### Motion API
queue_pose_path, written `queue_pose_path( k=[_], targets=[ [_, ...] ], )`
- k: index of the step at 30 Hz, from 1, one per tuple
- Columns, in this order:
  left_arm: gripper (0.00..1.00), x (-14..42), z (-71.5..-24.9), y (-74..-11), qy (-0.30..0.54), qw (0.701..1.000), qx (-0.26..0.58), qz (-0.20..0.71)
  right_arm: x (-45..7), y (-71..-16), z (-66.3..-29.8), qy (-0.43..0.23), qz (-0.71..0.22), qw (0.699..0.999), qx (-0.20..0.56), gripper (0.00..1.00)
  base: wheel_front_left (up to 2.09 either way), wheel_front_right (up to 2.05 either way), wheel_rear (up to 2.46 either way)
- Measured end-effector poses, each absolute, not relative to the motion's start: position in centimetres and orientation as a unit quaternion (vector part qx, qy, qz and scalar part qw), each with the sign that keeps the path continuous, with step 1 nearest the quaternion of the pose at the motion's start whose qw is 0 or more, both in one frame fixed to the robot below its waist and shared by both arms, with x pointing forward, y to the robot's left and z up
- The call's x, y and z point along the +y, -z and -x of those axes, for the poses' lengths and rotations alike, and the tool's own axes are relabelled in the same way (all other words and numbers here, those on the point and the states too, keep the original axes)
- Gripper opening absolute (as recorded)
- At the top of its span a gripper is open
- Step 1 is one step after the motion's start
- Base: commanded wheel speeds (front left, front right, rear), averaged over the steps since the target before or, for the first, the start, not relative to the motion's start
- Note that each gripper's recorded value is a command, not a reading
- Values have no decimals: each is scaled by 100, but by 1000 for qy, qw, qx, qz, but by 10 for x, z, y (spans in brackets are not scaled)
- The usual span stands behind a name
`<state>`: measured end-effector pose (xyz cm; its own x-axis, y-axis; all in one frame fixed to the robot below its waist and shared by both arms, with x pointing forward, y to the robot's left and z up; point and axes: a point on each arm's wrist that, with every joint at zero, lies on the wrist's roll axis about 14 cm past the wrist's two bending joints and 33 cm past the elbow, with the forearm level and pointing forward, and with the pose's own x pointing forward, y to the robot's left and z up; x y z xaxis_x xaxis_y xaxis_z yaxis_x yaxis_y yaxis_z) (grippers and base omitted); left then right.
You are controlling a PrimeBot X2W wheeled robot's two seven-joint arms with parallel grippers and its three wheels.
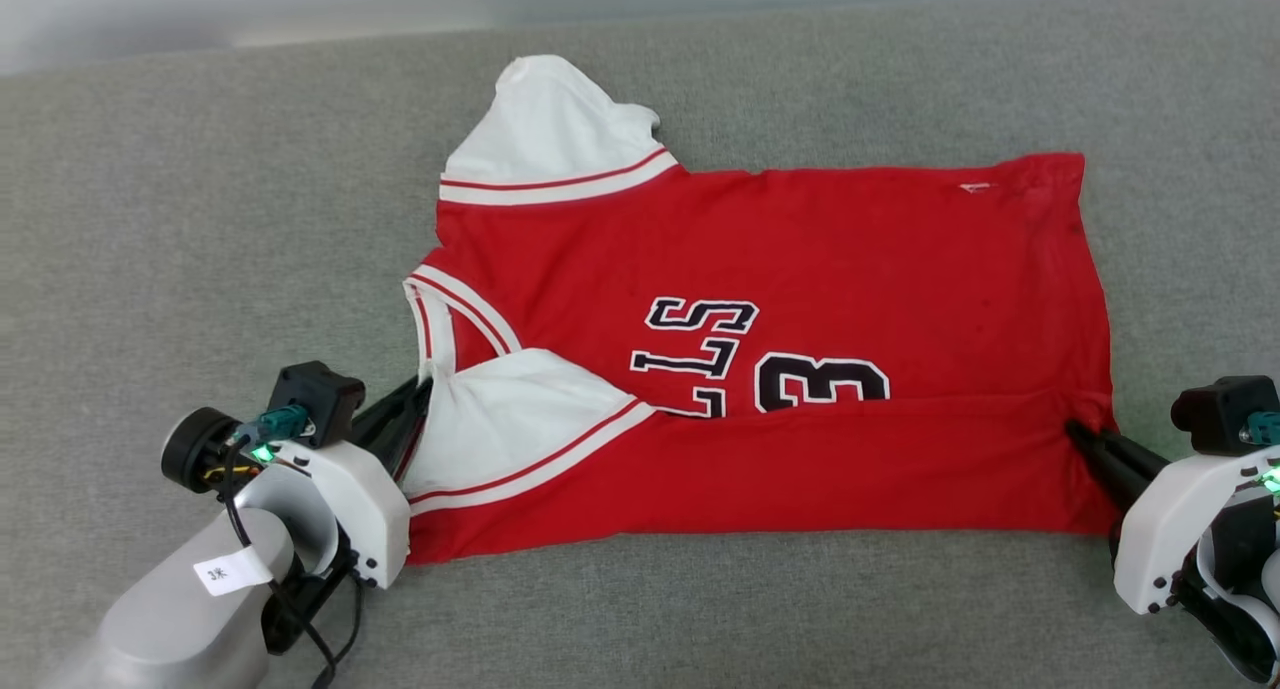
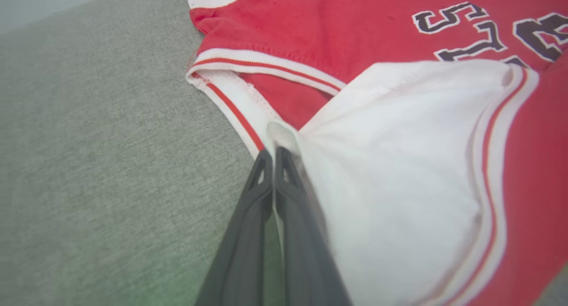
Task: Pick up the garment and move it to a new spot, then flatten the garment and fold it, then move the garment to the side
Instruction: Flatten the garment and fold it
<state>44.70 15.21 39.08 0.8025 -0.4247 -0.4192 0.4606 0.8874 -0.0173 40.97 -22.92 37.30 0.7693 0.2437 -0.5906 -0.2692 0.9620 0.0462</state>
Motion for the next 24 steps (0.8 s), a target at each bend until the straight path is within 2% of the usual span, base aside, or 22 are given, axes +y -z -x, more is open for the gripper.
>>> queue_pose_path(
  k=[11,18,24],
  targets=[
    [100,171,-462,-472,219,962,134,-93,-223,-428,-424,-148,26,962,229,100,0,0,0],
    [100,173,-450,-489,225,945,222,-83,-221,-457,-434,-148,32,967,203,100,0,0,0],
    [100,171,-436,-486,240,913,323,-65,-215,-460,-430,-152,27,966,207,100,0,0,0]
  ],
)
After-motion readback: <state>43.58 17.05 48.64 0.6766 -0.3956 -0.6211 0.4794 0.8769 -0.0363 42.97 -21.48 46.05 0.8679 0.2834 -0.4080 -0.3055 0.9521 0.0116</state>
